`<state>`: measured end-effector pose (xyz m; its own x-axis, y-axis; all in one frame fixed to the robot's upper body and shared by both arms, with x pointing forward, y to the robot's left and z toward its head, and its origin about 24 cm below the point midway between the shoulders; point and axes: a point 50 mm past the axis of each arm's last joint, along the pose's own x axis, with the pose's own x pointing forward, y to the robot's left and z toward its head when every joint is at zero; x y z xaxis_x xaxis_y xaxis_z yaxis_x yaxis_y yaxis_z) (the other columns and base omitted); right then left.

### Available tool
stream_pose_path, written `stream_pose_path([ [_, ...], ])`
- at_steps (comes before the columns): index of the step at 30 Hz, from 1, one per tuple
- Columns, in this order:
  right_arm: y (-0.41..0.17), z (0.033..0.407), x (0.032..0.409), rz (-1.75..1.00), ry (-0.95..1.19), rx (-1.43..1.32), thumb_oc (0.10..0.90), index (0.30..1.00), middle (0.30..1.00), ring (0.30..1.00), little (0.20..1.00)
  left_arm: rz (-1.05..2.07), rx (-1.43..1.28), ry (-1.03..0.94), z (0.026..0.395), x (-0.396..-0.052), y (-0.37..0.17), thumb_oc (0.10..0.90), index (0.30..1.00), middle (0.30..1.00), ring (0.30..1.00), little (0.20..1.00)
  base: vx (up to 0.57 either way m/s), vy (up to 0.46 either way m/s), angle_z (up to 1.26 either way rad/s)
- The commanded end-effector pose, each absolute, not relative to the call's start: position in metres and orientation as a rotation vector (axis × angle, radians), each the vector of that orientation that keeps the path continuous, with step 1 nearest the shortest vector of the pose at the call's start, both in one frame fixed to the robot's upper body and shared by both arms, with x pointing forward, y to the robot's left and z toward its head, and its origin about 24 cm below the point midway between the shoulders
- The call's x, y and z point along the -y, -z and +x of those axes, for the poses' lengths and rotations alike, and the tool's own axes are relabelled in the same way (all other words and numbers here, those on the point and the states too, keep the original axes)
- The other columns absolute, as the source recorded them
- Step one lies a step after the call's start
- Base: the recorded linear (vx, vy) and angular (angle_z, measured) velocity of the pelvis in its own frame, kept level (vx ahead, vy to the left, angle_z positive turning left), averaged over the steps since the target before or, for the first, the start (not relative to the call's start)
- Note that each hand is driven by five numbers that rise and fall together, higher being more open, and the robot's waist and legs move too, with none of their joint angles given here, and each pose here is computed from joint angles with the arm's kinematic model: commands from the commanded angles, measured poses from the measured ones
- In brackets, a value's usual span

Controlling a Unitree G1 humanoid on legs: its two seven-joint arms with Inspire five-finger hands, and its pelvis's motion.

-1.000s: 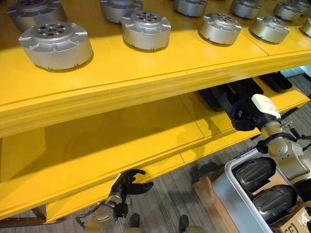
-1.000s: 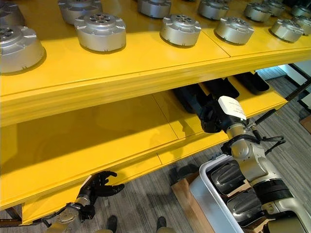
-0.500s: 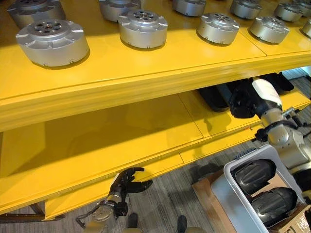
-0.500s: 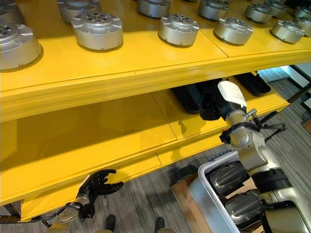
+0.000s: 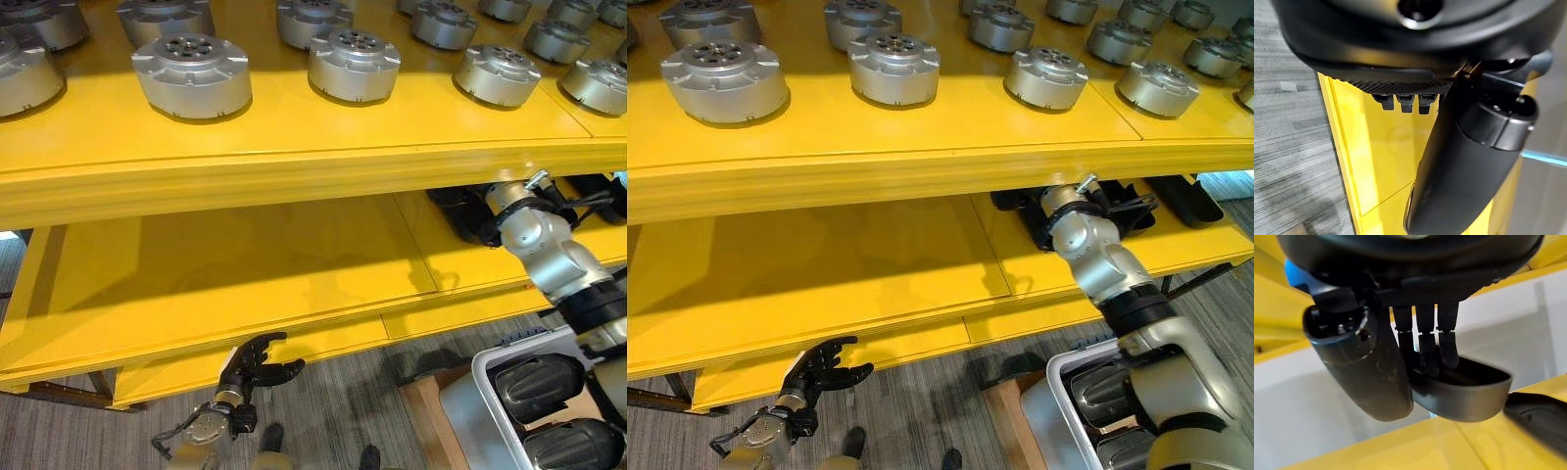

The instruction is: Move parts from the plastic box to the shelf.

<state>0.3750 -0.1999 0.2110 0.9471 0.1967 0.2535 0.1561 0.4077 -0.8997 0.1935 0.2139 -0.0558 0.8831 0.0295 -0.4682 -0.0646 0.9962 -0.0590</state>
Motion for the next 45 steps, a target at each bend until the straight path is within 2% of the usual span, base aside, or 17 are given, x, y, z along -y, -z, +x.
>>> stream_pose_path([
  [1, -0.282, 0.382, 0.186, -1.132, 0.095, 0.557, 0.400, 0.300, 0.300, 0.300, 0.300, -0.054, -0.232, -0.024, 0.227, -0.221, 0.009, 0.900, 1.000, 1.000, 1.000, 1.000, 0.00, -0.061, 0.14],
  [15, -0.258, 0.388, 0.181, -1.087, 0.086, 0.491, 0.400, 0.300, 0.300, 0.300, 0.300, -0.052, -0.218, 0.025, 0.229, -0.214, 0.006, 0.900, 1.000, 1.000, 1.000, 1.000, -0.03, -0.040, 0.50],
  [22, -0.280, 0.398, 0.157, -1.071, 0.072, 0.527, 0.400, 0.300, 0.300, 0.300, 0.300, -0.043, -0.150, 0.026, 0.242, -0.216, -0.010, 0.900, 1.000, 1.000, 1.000, 1.000, -0.10, 0.087, -0.38],
  [27, -0.307, 0.401, 0.156, -1.110, 0.129, 0.559, 0.400, 0.300, 0.300, 0.300, 0.300, -0.037, -0.129, 0.043, 0.246, -0.214, -0.016, 0.900, 1.000, 1.000, 1.000, 1.000, -0.07, 0.062, 0.01],
  [45, -0.333, 0.411, 0.186, -1.182, 0.311, 0.458, 0.400, 0.300, 0.300, 0.300, 0.300, -0.044, -0.095, 0.063, 0.251, -0.211, -0.024, 0.900, 1.000, 1.000, 1.000, 1.000, -0.02, 0.003, 0.00],
])
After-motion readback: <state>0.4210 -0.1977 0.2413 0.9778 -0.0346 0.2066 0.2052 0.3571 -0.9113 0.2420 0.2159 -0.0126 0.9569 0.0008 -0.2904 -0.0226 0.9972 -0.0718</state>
